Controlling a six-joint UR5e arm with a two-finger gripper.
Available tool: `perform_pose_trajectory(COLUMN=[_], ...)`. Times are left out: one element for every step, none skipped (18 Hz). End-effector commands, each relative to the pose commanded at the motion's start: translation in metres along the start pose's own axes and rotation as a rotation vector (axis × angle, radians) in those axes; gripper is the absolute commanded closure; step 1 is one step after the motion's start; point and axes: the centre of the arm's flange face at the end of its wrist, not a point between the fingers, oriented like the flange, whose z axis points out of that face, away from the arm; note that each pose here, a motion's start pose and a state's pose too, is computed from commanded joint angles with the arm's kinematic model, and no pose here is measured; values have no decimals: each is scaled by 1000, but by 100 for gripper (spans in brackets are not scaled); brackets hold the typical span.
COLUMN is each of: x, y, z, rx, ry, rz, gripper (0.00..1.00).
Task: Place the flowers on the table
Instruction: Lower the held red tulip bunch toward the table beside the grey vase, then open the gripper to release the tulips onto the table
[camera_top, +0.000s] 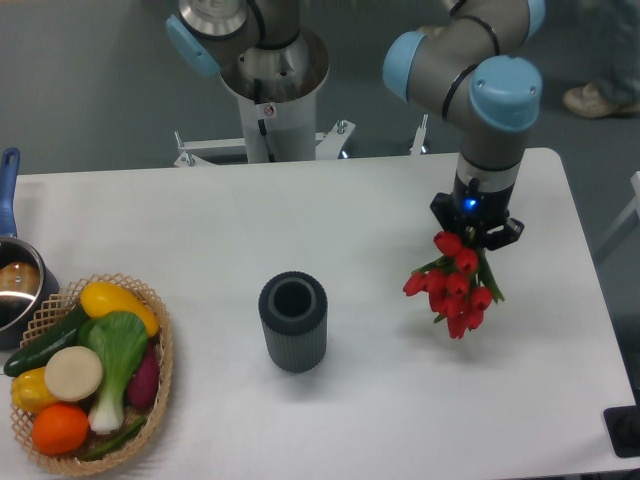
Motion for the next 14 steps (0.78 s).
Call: perform_pose_trajectory(x=[1, 1, 3, 4, 5, 6, 7, 7, 6, 5, 4, 4, 5, 5], y=[-1, -2, -7, -8, -8, -8, -6, -5, -5, -3, -2, 2, 7, 9], z=[0, 0, 1, 0, 1, 2, 3, 2, 0, 0, 0, 2, 2, -2], rx=[4, 9, 13, 12, 10, 11, 9, 8, 10, 11, 11, 9, 6, 6], ry=[3, 4, 6, 3, 4, 2, 3, 1, -3, -3, -8, -9, -7, -12], rz=[1, 1, 3, 3, 3, 8, 12, 12, 9, 5, 1, -2, -9, -11], gripper=[72, 66, 41, 0, 0, 0, 0, 0, 0, 0, 0, 0, 0, 0])
